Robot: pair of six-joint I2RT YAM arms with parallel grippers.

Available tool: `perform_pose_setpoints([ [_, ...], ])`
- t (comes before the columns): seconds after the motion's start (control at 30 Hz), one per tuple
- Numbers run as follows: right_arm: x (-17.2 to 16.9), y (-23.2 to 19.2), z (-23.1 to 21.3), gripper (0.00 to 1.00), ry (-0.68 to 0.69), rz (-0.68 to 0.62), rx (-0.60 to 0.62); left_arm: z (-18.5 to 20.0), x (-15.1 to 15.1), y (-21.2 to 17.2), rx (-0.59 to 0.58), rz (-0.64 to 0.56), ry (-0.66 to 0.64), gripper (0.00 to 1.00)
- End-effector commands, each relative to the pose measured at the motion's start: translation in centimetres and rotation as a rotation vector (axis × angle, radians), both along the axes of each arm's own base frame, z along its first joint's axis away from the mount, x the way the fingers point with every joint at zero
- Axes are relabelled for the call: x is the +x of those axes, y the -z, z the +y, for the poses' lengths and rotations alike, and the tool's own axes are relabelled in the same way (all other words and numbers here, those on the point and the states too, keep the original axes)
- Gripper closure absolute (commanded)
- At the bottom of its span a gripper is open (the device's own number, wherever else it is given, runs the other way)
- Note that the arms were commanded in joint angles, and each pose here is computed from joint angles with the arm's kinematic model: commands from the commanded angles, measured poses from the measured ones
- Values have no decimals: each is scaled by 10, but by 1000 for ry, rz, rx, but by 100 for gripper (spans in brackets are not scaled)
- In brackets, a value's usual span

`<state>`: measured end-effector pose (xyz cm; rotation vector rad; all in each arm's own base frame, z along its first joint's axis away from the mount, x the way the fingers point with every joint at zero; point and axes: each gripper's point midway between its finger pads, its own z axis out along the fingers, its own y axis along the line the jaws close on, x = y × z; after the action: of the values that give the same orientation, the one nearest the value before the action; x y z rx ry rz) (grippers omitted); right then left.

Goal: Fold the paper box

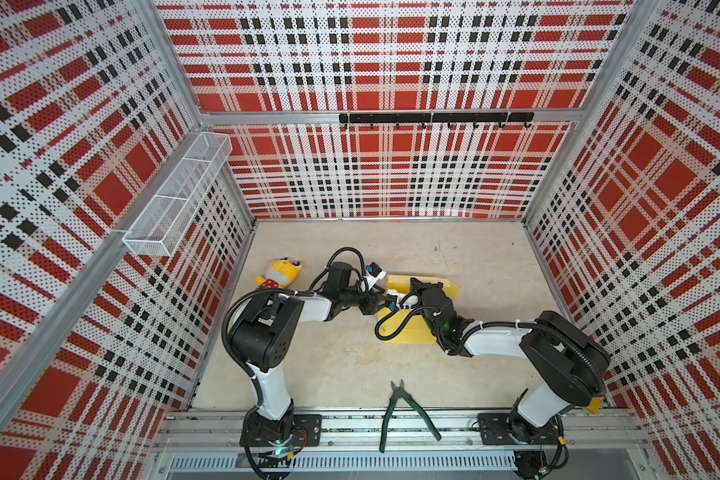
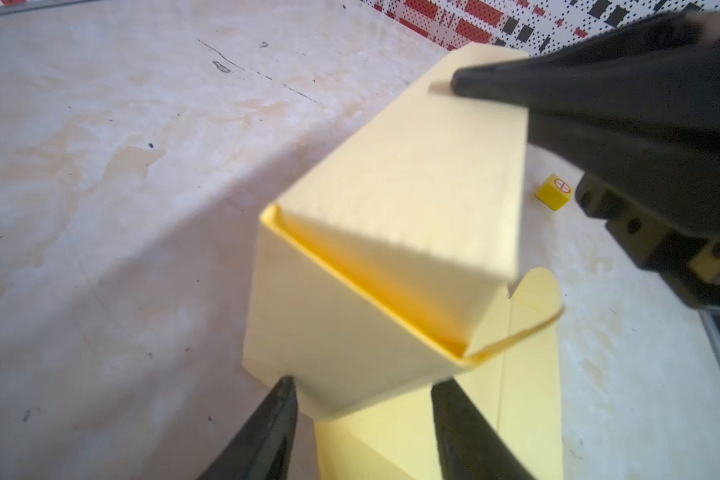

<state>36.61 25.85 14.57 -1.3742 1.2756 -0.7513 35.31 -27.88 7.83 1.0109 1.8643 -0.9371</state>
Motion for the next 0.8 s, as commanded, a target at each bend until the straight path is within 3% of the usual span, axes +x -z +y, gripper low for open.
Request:
perform_pose_setpoints([
  [0.0,-5,-15,12,100,-28,-98,42,-10,8,-42,-107,-183,-7,43],
  [0.2,-7,10,16,100,-19,-137,-43,-10,8,-41,-150,-210,-46,47],
  [0.4,-3,10,20,100,-3,-153,-36,-10,14,-38,-165,-212,-100,52],
  [0.77,-6,19,20,100,-5,-132,-49,-13,1,-24,-149,-300,-134,53],
])
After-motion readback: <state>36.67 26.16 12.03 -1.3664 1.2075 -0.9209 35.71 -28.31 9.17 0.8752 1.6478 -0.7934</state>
